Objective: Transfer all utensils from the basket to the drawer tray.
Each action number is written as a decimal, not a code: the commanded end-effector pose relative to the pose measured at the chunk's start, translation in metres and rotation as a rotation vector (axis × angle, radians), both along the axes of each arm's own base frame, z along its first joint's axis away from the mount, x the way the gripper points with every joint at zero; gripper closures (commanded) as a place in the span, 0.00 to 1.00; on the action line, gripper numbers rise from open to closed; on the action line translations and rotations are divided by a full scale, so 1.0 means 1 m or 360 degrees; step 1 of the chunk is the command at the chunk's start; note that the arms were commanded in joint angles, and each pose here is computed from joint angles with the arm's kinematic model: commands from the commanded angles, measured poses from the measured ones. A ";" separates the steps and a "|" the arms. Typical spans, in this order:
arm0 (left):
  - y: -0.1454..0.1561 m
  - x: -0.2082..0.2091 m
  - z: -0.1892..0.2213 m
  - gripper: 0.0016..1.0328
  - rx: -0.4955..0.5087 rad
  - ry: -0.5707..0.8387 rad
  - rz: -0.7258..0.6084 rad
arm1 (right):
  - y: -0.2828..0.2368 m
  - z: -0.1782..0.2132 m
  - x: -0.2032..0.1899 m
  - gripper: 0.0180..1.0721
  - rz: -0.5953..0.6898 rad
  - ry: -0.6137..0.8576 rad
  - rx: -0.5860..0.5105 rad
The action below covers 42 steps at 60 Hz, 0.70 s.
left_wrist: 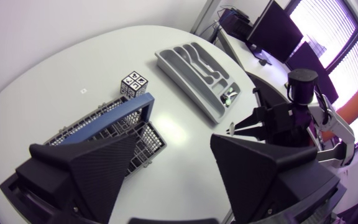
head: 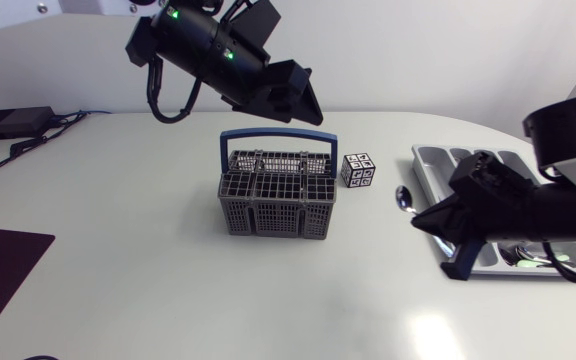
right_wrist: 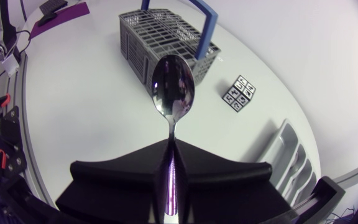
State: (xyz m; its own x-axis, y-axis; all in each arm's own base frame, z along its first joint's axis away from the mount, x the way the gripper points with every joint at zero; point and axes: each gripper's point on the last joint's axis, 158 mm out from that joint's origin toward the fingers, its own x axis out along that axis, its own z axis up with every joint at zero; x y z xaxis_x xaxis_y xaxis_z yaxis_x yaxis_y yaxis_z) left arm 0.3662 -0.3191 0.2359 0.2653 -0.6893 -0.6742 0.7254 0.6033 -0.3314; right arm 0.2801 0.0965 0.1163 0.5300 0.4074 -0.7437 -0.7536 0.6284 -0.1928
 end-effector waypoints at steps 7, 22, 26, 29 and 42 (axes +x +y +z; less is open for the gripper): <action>0.025 0.013 -0.003 0.04 0.0109 -0.0139 0.0166 | -0.069 -0.019 -0.002 0.94 0.0037 -0.0007 -0.0173; 0.059 0.028 -0.007 0.04 0.0216 -0.0261 0.0334 | -0.154 -0.043 0.007 0.94 0.0038 0.0052 -0.0305; 0.069 0.034 -0.007 0.04 0.0233 -0.0264 0.0395 | -0.174 -0.048 0.009 0.94 0.0051 0.0054 -0.0342; 0.077 0.037 -0.010 0.04 0.0250 -0.0258 0.0439 | -0.188 -0.052 0.010 0.94 0.0061 0.0055 -0.0365; 0.109 0.041 -0.021 0.04 0.0310 -0.0231 0.0547 | -0.232 -0.073 0.009 0.94 0.0122 0.0101 -0.0472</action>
